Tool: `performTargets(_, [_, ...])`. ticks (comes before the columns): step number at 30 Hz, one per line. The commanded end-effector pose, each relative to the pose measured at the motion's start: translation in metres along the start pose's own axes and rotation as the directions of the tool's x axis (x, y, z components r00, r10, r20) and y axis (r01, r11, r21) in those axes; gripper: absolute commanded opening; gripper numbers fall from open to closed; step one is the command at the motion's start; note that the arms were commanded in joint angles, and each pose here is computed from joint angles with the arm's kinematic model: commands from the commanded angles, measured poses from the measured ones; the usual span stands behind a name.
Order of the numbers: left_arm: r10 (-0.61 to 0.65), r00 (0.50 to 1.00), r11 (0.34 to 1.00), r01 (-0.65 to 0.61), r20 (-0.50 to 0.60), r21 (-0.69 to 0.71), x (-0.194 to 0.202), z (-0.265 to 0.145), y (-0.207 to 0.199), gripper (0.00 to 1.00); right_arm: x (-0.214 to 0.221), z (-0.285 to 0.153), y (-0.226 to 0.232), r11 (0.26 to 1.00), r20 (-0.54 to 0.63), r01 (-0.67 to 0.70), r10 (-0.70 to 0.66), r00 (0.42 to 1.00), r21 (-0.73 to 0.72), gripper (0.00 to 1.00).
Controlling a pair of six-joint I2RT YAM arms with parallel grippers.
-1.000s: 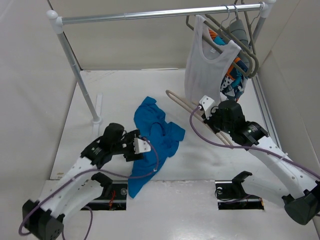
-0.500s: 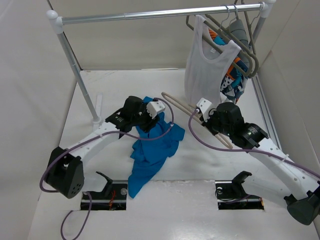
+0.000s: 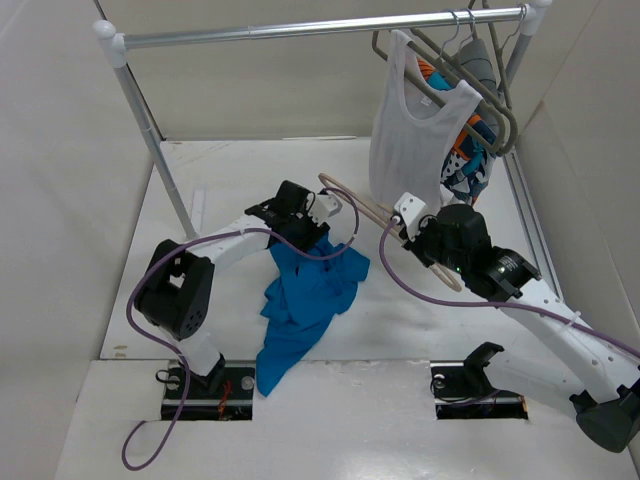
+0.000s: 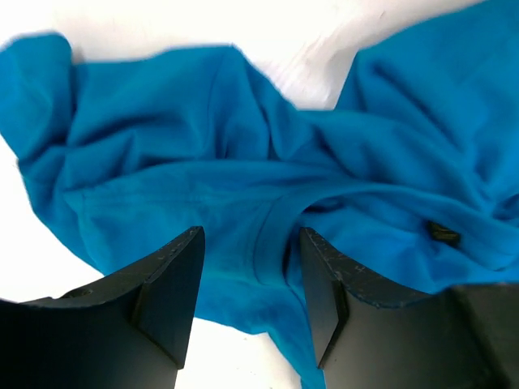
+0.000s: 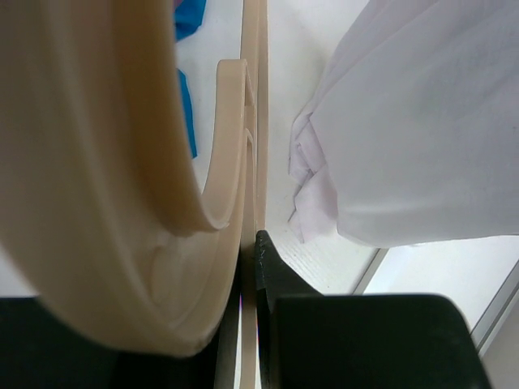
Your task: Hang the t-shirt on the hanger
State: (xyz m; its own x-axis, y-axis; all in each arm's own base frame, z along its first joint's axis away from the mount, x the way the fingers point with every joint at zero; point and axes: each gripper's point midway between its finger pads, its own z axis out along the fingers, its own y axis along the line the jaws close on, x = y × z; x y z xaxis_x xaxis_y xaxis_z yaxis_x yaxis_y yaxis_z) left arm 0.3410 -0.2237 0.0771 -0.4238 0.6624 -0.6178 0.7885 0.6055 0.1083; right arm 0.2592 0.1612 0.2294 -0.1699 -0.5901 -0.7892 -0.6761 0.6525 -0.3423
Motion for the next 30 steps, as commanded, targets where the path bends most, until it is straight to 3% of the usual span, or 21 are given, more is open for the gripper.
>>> performTargets(1, [-0.003, 0.999, 1.0, 0.002, -0.032, -0.031, 0.009, -0.002, 0.005, 0.46, -0.031, -0.005, -0.009, 0.999, 0.118, 0.004, -0.009, 0.993, 0.035, 0.0])
performTargets(10, [0.018, 0.999, 0.999, -0.019, -0.042, -0.033, 0.025, -0.005, 0.001, 0.41, -0.023, -0.006, -0.016, 0.998, 0.086, 0.034, -0.039, 0.996, 0.054, 0.0])
performTargets(12, [0.019, 0.999, 0.997, -0.022, -0.038, -0.077, 0.028, -0.002, 0.008, 0.25, -0.022, -0.002, -0.014, 0.998, 0.08, 0.046, -0.05, 0.996, 0.041, 0.0])
performTargets(17, [-0.017, 1.0, 0.997, 0.017, -0.004, -0.069, 0.014, -0.006, 0.01, 0.01, -0.005, -0.002, -0.003, 0.997, -0.003, 0.071, -0.071, 0.997, -0.022, 0.0])
performTargets(24, [-0.025, 0.99, 0.999, 0.031, 0.135, -0.037, -0.031, -0.056, 0.008, 0.0, 0.027, -0.026, 0.015, 0.995, -0.072, 0.056, -0.062, 0.995, -0.084, 0.0])
performTargets(30, [-0.064, 0.992, 0.998, 0.063, 0.108, 0.009, -0.023, -0.069, -0.005, 0.0, 0.037, -0.033, 0.049, 0.976, -0.061, 0.059, -0.073, 0.995, -0.208, 0.0])
